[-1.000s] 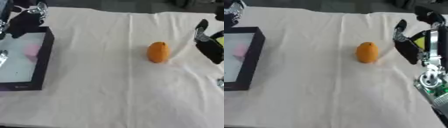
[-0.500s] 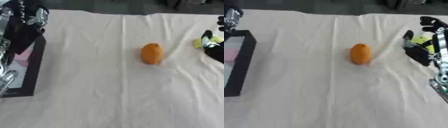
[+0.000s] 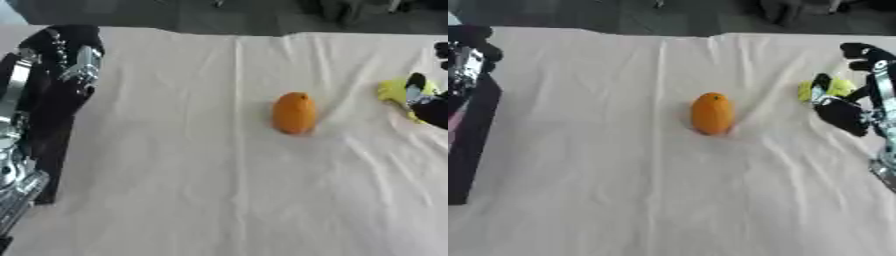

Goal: Pick up the objects with one hand, pass them to the other hand, and then place them into the box on the other side of the table.

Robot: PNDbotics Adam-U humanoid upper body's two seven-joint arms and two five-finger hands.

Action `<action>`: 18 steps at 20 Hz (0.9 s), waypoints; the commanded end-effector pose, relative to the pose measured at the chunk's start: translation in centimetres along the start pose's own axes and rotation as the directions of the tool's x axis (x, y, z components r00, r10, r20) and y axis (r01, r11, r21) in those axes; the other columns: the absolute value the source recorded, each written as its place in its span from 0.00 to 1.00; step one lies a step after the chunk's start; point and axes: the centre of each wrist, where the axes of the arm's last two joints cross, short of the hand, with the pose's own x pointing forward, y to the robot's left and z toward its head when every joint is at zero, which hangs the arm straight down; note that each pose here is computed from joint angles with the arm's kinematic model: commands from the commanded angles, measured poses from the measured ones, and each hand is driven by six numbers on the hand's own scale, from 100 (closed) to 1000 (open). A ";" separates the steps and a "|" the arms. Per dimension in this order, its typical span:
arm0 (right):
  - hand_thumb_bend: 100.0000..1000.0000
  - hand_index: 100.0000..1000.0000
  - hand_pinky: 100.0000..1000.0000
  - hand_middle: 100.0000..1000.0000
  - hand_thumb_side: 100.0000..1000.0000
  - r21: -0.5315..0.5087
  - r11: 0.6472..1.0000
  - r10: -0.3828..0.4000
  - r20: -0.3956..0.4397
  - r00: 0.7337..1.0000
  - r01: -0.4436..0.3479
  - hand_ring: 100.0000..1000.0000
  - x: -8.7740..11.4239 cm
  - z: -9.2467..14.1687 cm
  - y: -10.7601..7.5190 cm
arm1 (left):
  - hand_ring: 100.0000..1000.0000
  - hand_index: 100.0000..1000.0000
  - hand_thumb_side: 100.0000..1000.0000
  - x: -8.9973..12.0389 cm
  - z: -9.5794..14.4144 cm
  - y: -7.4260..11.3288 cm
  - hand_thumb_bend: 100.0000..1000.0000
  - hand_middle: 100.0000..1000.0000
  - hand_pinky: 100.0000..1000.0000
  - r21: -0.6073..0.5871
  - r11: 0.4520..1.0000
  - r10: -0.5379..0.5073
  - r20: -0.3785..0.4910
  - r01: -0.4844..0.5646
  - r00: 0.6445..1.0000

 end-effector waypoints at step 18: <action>0.11 0.89 0.62 0.83 0.00 0.022 0.969 0.245 -0.097 0.965 -0.244 0.86 -0.4 -1.2 -4.6 | 0.67 0.71 0.55 0.8 0.1 -0.7 0.00 0.52 0.76 -0.045 0.999 0.019 0.100 -0.015 0.995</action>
